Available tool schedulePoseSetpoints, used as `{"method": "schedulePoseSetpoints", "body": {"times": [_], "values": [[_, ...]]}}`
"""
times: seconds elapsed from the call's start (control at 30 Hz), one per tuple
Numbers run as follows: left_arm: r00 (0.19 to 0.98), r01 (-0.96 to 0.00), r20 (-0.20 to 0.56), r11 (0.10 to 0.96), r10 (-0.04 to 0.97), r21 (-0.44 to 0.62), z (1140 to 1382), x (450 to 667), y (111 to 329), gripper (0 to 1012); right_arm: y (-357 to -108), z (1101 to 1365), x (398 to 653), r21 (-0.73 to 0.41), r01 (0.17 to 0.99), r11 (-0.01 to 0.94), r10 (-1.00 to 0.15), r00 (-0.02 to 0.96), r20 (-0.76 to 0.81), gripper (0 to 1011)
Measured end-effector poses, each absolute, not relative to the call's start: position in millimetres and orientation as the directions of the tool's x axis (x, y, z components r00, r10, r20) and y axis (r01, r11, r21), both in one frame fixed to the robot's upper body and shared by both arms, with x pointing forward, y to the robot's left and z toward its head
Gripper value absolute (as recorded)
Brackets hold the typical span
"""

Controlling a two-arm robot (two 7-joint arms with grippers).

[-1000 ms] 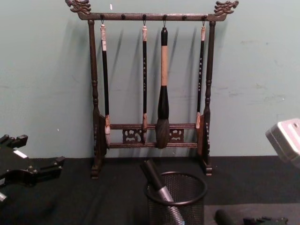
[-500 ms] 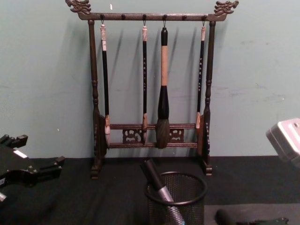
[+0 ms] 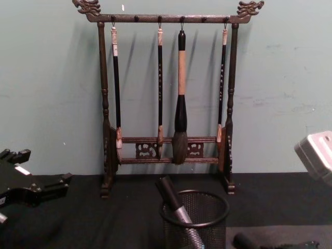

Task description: Pick up the water-based marker from the table and place it into the pen holder.

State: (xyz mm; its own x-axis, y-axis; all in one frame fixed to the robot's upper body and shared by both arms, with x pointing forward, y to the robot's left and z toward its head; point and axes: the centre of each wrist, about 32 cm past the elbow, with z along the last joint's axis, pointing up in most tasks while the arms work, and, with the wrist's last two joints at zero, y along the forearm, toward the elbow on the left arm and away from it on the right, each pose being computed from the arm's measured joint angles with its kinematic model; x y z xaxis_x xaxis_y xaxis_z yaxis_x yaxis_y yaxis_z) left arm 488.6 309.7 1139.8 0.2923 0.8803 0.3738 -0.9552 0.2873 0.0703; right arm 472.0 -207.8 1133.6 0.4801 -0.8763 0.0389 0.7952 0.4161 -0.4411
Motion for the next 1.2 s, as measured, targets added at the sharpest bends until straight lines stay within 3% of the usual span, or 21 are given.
{"method": "schedulePoseSetpoints", "body": {"times": [0.23,0.83,1.2], "values": [[0.292,-0.955,0.374,0.287,0.88,0.07,1139.8,488.6,309.7,1009,-208.8,1133.6,471.4,-0.426,0.799,0.425,-0.876,0.481,0.028,229],[0.292,-0.955,0.374,0.287,0.88,0.07,1139.8,488.6,309.6,1009,-217.6,1134.1,465.1,-0.243,0.837,0.49,-0.866,0.5,-0.025,229],[0.292,-0.955,0.374,0.287,0.88,0.07,1139.8,488.6,309.7,1009,-216.4,1126.4,460.0,-0.104,0.871,0.48,-0.868,0.489,0.086,230]]}}
